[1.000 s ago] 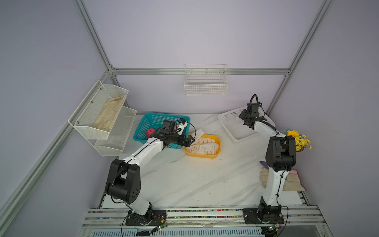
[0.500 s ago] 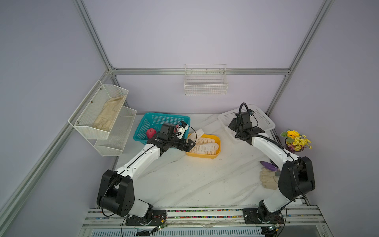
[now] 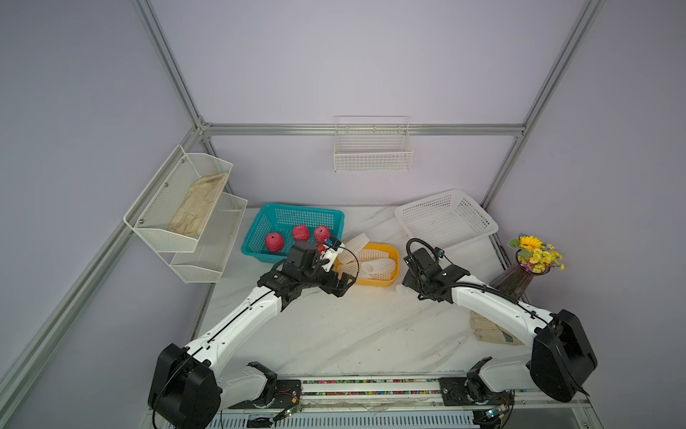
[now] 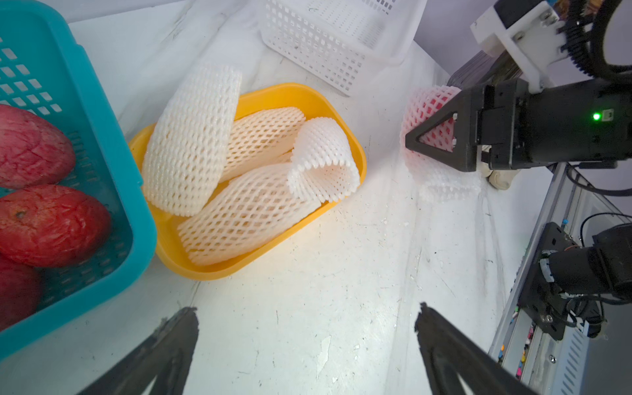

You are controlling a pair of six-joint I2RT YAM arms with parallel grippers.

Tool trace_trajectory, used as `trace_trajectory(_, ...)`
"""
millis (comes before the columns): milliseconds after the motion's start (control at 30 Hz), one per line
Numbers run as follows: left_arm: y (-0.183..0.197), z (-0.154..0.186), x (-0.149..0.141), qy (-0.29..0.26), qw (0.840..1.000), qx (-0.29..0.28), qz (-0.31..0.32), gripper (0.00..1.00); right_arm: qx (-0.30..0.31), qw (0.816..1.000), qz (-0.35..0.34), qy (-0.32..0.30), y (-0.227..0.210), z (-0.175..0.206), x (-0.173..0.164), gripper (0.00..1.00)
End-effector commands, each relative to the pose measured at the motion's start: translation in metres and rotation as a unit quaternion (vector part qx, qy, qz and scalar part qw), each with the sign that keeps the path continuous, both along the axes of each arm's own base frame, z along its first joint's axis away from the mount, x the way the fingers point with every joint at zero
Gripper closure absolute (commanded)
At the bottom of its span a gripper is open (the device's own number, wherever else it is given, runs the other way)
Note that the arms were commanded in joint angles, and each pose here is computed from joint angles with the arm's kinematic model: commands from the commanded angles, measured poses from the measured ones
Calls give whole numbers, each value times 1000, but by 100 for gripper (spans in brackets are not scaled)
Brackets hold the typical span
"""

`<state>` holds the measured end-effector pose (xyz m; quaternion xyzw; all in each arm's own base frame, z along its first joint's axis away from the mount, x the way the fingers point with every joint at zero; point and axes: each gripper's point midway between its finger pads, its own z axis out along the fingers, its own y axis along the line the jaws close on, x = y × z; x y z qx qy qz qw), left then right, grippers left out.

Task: Remove foam nets from apples
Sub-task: Place the apple at the center of the board.

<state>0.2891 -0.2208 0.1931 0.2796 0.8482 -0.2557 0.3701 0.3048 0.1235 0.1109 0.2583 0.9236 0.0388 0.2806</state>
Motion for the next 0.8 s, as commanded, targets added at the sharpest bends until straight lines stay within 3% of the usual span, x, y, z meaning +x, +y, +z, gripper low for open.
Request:
trace_trajectory(0, -4, -8, -9, -31, 999, 20, -23, 0, 19, 1000, -12, 10, 4, 2, -2, 31)
trace_trajectory(267, -26, -10, -26, -70, 995, 23, -71, 0, 0, 996, -4, 87, 5, -42, -18, 25)
trace_trajectory(467, -44, -20, -36, -83, 989, 37, -117, 0, 14, 994, -16, 103, 8, -66, -23, 22)
trace_trajectory(767, -63, -25, -35, -100, 983, 11, -154, 0, -6, 995, -10, 103, 9, -68, -12, 7)
